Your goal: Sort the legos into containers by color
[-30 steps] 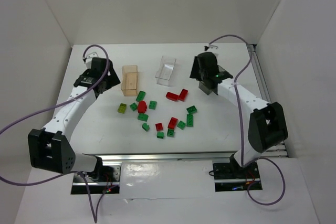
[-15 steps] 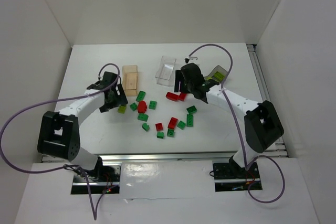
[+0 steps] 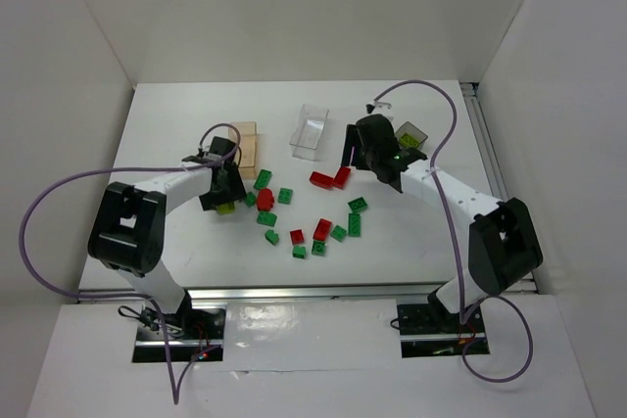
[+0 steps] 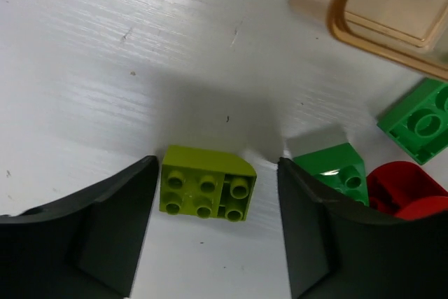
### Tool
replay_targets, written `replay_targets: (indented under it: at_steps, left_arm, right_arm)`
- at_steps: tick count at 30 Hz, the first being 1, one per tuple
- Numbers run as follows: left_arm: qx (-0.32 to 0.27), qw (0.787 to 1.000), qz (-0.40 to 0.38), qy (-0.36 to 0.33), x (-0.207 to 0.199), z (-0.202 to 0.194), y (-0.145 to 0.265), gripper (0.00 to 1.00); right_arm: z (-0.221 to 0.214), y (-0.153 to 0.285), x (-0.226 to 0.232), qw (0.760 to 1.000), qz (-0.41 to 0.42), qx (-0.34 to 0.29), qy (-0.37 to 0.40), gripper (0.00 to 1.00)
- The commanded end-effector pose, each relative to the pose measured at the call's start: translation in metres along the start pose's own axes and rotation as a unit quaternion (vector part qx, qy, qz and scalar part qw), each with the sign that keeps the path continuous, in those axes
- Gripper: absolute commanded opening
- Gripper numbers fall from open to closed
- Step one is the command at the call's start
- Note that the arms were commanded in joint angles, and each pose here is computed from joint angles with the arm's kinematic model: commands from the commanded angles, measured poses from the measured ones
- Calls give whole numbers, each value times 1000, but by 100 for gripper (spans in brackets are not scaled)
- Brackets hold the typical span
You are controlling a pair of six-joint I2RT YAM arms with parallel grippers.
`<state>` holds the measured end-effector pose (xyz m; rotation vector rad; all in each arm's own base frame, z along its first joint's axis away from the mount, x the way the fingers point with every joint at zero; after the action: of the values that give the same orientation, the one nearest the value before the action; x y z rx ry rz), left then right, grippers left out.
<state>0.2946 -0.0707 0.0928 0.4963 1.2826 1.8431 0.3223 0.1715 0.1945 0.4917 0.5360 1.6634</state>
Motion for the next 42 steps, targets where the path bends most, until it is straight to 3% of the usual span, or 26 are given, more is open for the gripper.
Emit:
replay_targets:
  at_steps: [1, 3, 7, 11, 16, 21, 26, 29, 30, 35, 42]
  left_arm:
    - [-17, 1000, 2, 1, -8, 3, -1, 75]
    - [-17, 1000, 2, 7, -9, 3, -1, 68]
    - [-20, 1000, -2, 8, -9, 4, 2, 68]
    - [-16, 1000, -4, 8, -10, 5, 7, 58]
    - [-53, 996, -65, -18, -29, 14, 54, 51]
    - [-43, 987, -147, -54, -61, 6, 95, 44]
    - [-36, 966, -236, -104, -129, -12, 135, 44]
    - [-3, 956, -262, -134, -180, -32, 129, 44]
    - [-7, 948, -288, -135, -191, -30, 145, 44]
    - [7, 918, -358, -169, -271, -44, 149, 44]
    - [28, 868, -463, -176, -344, -58, 149, 44]
  right_arm:
    - [3, 10, -3, 1000, -4, -10, 1, 72]
    - [3, 10, -3, 1000, -4, -10, 1, 72]
    - [2, 11, -7, 1000, -8, -10, -2, 72]
    - [1, 11, -8, 1000, -9, -6, -1, 72]
    - [5, 17, -13, 999, -33, -12, -1, 72]
    - [12, 30, -37, 996, -81, -33, -34, 72]
    - [9, 60, -69, 983, -150, -56, -86, 72]
    - [9, 83, -86, 970, -186, -89, -128, 73]
    - [5, 88, -89, 968, -195, -91, -132, 73]
    - [-2, 122, -108, 949, -249, -110, -161, 73]
    - [-7, 158, -119, 930, -262, -146, -212, 74]
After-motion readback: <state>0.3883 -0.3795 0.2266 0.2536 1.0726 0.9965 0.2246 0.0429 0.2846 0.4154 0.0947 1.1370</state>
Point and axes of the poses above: each gripper's point midway between its finger pads, its own y axis back along the fingers, its own x axis along the line the jaws close on, z = x × y, the point moved 8 cm from there along y, back along the fingers, and after that the axes turned 14 degrees about y, right-handed, at the moved point
